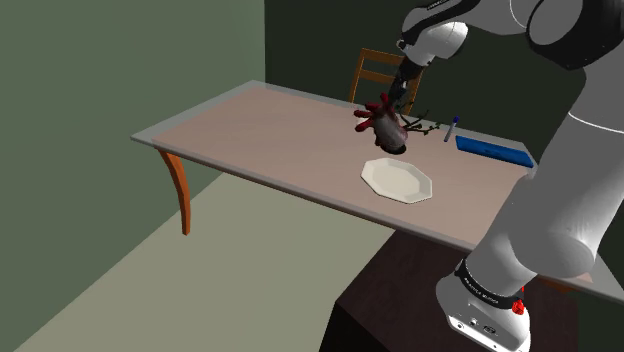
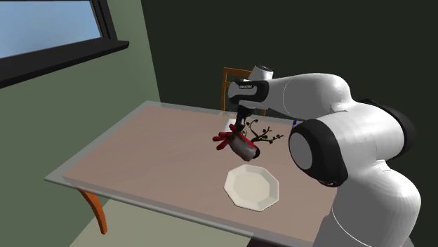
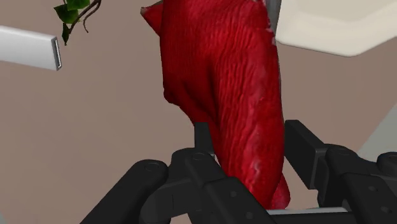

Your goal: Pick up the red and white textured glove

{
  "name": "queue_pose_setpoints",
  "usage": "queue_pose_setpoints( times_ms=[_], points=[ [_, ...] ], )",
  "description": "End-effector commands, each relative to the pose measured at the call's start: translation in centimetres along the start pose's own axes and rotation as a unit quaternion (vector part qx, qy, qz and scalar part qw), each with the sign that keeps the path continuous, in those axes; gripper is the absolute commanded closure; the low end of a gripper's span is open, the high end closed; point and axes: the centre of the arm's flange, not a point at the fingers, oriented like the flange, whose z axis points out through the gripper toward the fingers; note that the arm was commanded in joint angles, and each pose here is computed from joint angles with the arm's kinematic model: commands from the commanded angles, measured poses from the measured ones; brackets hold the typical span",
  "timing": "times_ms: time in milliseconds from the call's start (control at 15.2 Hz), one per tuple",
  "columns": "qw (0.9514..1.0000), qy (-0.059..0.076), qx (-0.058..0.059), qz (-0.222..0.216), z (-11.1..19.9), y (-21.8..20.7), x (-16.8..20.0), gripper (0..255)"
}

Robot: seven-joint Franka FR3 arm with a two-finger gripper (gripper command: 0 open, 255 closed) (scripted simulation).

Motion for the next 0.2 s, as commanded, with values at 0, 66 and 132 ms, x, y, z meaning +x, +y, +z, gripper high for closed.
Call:
queue_pose_setpoints(
  times_ms=[0, 66, 132],
  points=[
    [1.0, 0.0, -0.001, 0.0, -1.05, 0.26, 0.33, 255],
    [1.0, 0.0, -0.001, 0.0, -1.13, 0.27, 0.35, 255],
    [1.0, 0.0, -0.001, 0.0, -1.13, 0.27, 0.35, 255]
  ],
)
